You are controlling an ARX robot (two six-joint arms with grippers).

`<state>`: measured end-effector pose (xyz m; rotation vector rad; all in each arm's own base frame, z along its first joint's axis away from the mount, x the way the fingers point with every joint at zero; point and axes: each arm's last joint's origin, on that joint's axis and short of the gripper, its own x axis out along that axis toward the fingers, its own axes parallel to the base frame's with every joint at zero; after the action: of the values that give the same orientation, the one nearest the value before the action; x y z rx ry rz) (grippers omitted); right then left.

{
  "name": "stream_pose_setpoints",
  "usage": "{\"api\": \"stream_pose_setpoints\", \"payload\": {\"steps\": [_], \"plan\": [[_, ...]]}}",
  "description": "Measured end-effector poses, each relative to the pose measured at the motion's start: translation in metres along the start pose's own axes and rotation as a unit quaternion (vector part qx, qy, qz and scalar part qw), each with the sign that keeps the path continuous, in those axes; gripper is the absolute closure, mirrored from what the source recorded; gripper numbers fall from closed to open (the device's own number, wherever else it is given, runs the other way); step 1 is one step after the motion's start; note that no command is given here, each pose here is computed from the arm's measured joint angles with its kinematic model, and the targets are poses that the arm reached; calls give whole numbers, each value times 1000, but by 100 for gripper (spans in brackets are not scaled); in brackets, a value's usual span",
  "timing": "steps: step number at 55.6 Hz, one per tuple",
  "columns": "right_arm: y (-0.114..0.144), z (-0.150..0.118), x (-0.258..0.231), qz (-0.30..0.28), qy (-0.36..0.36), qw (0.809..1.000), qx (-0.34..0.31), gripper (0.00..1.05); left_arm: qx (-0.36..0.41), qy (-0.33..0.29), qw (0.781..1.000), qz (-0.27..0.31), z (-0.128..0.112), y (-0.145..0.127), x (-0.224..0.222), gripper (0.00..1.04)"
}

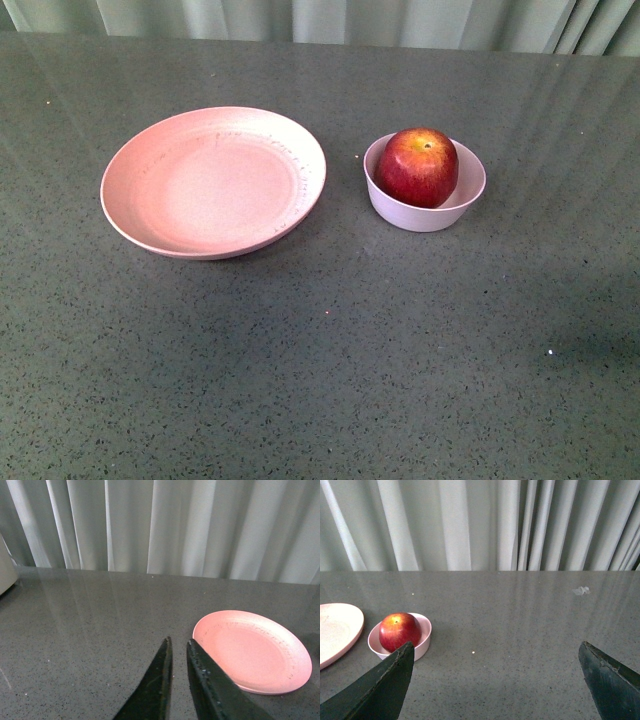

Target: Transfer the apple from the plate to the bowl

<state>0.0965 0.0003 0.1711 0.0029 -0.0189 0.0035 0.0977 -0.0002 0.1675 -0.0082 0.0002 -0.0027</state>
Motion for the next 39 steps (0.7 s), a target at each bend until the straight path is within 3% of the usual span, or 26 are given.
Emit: {"api": "stream_pose_setpoints", "payload": {"steps": [6, 13, 24, 39], "plan": [[0, 0, 0, 0, 0, 1000, 0, 9, 0, 0, 1000, 0, 0, 0, 0, 73], [0, 0, 0, 0, 0, 1000, 0, 9, 0, 0, 1000, 0, 0, 0, 0, 44], [0, 0, 0, 0, 0, 1000, 0, 9, 0, 0, 1000, 0, 0, 0, 0, 9], [0, 0, 0, 0, 0, 1000, 0, 9, 1, 0, 1000, 0, 0, 0, 0, 9]]}}
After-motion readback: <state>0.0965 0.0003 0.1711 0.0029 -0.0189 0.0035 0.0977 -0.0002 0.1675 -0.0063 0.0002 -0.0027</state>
